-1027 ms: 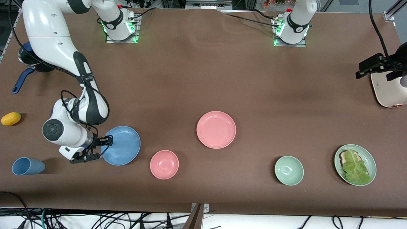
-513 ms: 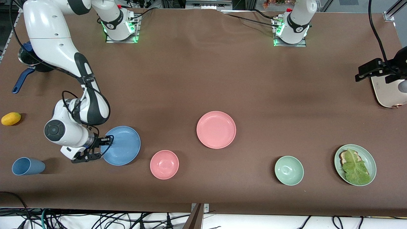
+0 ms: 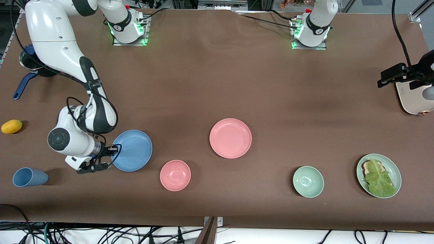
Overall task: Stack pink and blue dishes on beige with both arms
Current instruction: 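Close the right gripper on the blue plate rim, then lift the blue plate with the right gripper toward the pink plate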
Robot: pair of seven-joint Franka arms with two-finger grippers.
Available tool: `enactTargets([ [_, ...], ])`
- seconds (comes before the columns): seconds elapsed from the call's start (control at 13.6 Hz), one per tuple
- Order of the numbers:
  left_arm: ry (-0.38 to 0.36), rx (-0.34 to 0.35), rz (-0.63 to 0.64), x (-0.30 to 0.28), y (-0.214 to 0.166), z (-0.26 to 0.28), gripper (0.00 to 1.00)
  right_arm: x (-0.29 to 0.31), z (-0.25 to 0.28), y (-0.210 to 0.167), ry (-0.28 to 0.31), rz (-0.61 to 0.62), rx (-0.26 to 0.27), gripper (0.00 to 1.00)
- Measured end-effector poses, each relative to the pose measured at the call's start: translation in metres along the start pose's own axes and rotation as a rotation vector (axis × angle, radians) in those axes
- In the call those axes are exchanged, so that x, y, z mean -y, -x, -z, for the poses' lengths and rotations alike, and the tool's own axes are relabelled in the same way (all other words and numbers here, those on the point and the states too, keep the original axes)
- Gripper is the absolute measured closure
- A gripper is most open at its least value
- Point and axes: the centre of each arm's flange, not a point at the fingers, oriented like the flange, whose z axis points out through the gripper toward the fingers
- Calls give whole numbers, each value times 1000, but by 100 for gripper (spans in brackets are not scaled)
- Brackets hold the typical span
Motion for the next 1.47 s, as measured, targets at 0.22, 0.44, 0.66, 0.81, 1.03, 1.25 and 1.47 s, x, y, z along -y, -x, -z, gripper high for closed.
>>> enactTargets([
  [0.22,0,0,-2,-1,0,0,0,0,0,0,0,2,0,94],
  [0.44,0,0,-4,-2,0,0,0,0,1,-1,0,8,-2,94],
  [0.66,0,-1,-5,-3,0,0,0,1,18,-2,-4,38,4,94],
  [0.81,0,-1,-6,-3,0,1,0,3,55,-1,-13,47,29,95],
  [1.03,0,-3,-5,-3,1,1,0,17,122,7,-42,66,57,95],
  [1.25,0,-3,-3,-2,1,1,0,40,155,13,-142,57,55,95],
  [1.47,0,-3,-2,-1,1,1,0,82,154,11,-241,19,57,95],
])
